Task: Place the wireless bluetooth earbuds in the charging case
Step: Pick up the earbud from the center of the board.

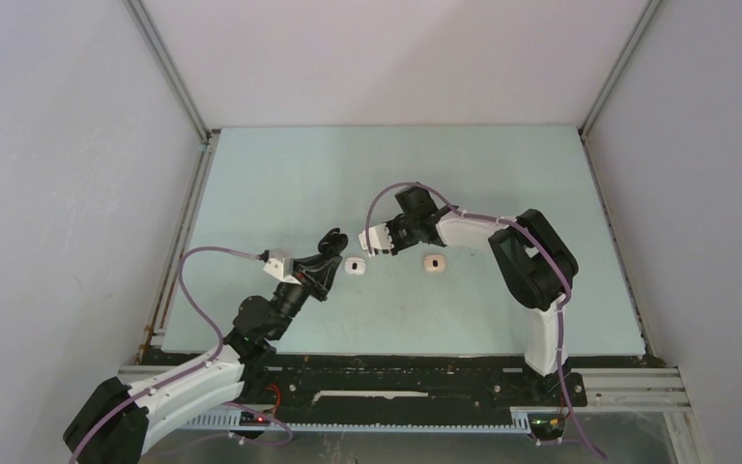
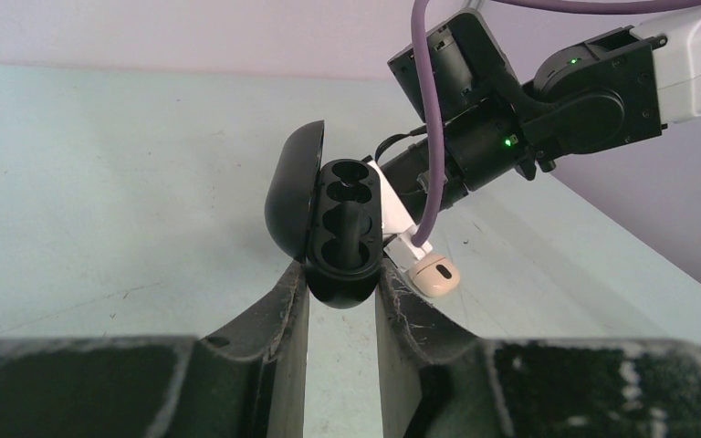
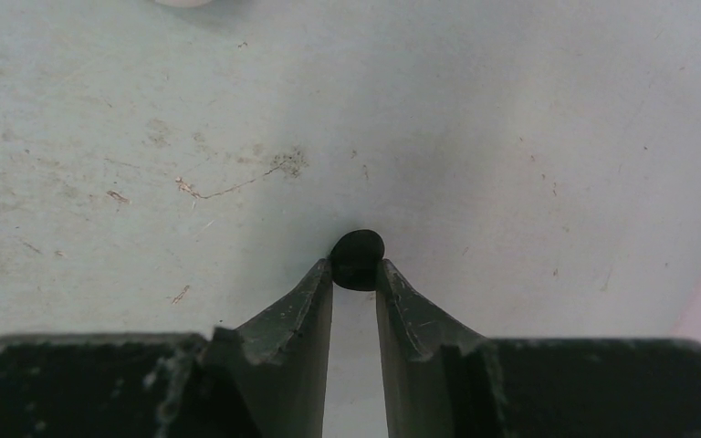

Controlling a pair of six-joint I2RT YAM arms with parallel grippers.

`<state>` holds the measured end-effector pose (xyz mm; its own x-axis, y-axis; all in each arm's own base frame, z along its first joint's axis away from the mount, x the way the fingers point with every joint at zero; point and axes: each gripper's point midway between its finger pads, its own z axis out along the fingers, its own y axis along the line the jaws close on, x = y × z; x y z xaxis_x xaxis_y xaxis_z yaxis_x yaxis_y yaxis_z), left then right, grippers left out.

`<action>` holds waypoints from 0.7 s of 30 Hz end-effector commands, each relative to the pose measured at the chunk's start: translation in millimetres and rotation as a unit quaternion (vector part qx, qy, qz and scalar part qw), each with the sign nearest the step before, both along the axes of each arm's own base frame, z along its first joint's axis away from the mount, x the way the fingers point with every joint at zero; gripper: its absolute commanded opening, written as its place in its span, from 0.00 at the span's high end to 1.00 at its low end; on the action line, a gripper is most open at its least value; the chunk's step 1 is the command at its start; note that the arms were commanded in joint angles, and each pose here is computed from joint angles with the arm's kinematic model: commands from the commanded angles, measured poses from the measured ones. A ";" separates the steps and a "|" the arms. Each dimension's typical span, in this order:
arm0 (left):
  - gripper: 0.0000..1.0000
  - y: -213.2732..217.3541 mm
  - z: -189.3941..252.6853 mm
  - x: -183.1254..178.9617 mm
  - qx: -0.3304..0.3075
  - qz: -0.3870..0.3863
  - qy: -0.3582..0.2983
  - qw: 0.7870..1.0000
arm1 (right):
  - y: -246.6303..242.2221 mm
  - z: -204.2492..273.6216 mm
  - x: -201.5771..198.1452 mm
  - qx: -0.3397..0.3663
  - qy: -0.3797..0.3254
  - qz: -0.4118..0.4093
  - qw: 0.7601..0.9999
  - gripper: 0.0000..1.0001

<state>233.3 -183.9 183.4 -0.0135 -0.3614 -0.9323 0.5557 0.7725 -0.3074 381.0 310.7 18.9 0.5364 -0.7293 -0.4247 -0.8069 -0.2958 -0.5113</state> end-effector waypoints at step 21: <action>1.00 14.5 -43.7 -7.5 0.024 0.014 0.027 0.999 | -1.4 11.7 -11.1 -0.002 0.034 -0.014 0.999 0.76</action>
